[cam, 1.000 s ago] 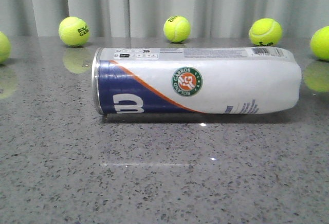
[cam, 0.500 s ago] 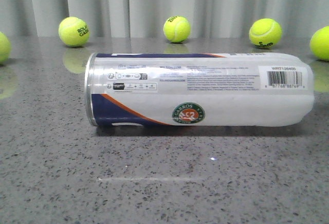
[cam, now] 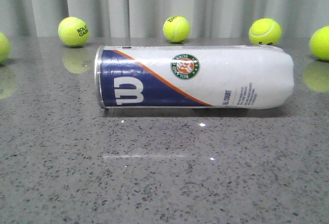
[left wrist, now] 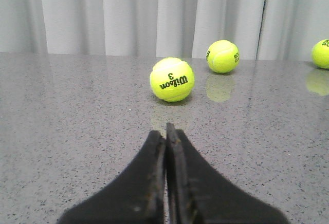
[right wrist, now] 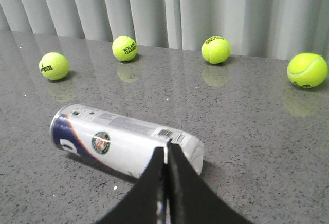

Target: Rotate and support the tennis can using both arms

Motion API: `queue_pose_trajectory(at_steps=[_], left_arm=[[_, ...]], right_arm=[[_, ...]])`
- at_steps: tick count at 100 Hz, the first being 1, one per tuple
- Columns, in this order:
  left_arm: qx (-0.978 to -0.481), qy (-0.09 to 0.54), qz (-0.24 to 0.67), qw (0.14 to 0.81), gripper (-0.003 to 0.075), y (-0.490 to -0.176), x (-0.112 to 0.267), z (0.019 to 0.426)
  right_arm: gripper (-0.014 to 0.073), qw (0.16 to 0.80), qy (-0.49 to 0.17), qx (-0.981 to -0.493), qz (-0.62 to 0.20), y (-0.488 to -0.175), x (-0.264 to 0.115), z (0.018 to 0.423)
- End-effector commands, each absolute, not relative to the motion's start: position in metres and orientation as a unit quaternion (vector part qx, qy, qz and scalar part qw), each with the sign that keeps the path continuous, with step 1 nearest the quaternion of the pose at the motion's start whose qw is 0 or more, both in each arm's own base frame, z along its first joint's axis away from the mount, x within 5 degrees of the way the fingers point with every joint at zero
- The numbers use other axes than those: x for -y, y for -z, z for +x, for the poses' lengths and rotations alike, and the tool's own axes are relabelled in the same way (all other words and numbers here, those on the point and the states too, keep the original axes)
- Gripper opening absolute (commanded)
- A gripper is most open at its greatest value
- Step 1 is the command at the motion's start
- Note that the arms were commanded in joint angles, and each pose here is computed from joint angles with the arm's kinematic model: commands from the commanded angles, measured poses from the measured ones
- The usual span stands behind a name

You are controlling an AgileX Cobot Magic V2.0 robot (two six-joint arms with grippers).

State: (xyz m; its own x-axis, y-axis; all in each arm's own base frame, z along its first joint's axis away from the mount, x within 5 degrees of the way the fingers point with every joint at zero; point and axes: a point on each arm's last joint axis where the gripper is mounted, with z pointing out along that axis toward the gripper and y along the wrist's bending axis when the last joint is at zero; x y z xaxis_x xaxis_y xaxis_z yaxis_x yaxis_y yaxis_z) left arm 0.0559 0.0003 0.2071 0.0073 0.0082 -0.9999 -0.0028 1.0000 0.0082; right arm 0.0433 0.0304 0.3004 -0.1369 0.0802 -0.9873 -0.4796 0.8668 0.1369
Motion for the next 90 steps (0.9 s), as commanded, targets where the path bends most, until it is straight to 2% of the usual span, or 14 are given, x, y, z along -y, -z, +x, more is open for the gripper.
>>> queue_pose_trajectory(at_steps=[1, 16, 33, 57, 66, 83, 90], left_arm=[[-0.655, -0.008, 0.004, 0.755, -0.0019, -0.235, 0.000, 0.050], [-0.707, -0.012, 0.002, 0.707, -0.0019, -0.268, -0.001, 0.048], [-0.805, -0.017, 0.000, 0.594, -0.0019, -0.295, -0.002, 0.062], [-0.866, -0.001, 0.011, 0.500, 0.0002, -0.328, 0.001, 0.091], [-0.883, 0.030, 0.002, 0.469, 0.0124, -0.335, 0.006, 0.102], [-0.892, 0.106, 0.011, 0.440, 0.0508, -0.340, 0.020, 0.121], [-0.896, 0.149, -0.002, 0.417, 0.0571, -0.338, 0.026, 0.129]], right_arm=[[-0.0060, 0.669, -0.224, -0.696, -0.132, -0.309, -0.027, 0.036], [-0.0060, 0.664, -0.224, -0.700, -0.136, -0.307, -0.027, 0.034], [-0.0060, 0.664, -0.224, -0.700, -0.136, -0.307, -0.027, 0.034], [-0.0060, 0.664, -0.224, -0.700, -0.136, -0.307, -0.027, 0.034], [-0.0060, 0.664, -0.224, -0.700, -0.136, -0.307, -0.027, 0.034], [-0.0060, 0.664, -0.224, -0.700, -0.136, -0.307, -0.027, 0.034], [-0.0060, 0.664, -0.224, -0.700, -0.136, -0.307, -0.027, 0.034]])
